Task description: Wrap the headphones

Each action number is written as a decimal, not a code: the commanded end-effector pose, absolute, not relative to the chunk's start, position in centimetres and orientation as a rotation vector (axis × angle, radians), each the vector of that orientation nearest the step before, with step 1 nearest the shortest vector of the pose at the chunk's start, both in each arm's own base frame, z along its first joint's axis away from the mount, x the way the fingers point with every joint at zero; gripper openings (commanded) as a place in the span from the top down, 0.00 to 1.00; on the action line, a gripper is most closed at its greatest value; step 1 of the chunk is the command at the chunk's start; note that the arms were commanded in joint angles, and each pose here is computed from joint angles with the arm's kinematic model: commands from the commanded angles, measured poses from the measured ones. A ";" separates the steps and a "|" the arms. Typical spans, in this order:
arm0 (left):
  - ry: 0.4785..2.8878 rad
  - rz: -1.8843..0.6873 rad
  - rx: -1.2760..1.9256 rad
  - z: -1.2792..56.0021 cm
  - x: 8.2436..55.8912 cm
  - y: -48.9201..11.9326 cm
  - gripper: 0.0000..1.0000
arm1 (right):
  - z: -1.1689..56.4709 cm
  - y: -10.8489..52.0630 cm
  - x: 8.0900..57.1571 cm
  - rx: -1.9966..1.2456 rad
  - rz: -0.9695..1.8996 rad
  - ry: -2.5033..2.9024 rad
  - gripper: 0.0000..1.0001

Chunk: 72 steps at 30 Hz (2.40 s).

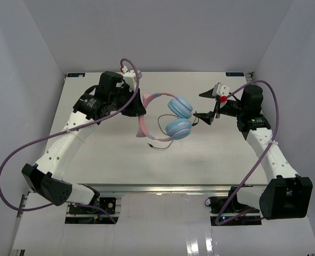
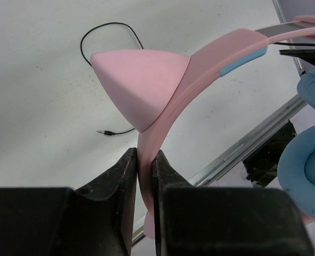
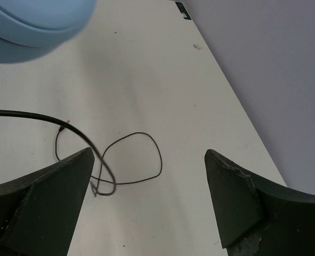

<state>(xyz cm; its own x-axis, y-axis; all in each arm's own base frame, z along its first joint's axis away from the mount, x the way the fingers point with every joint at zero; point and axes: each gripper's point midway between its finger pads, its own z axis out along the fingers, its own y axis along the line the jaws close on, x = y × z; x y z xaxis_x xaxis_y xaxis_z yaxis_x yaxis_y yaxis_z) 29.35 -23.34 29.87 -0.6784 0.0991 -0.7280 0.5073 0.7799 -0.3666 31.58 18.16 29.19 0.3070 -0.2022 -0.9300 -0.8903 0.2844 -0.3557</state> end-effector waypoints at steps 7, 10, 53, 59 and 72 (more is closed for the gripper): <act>2.014 -0.940 0.468 38.7 25.7 -24.1 1.00 | 27.4 21.6 29.8 -1.196 0.893 1.208 0.01; 1.968 -0.961 0.462 40.6 25.4 -24.1 1.00 | 25.5 22.4 28.3 -1.194 0.961 1.228 0.03; 2.247 -0.656 0.745 21.7 31.1 -29.6 1.00 | 38.4 21.1 26.0 -1.427 0.243 0.996 0.92; 2.207 -0.718 0.795 22.4 30.6 -32.2 1.00 | 34.8 22.3 25.6 -1.487 0.310 1.031 0.92; 2.064 -0.883 0.967 24.6 25.1 -36.5 1.00 | 29.8 22.4 29.2 -1.488 0.262 1.184 0.92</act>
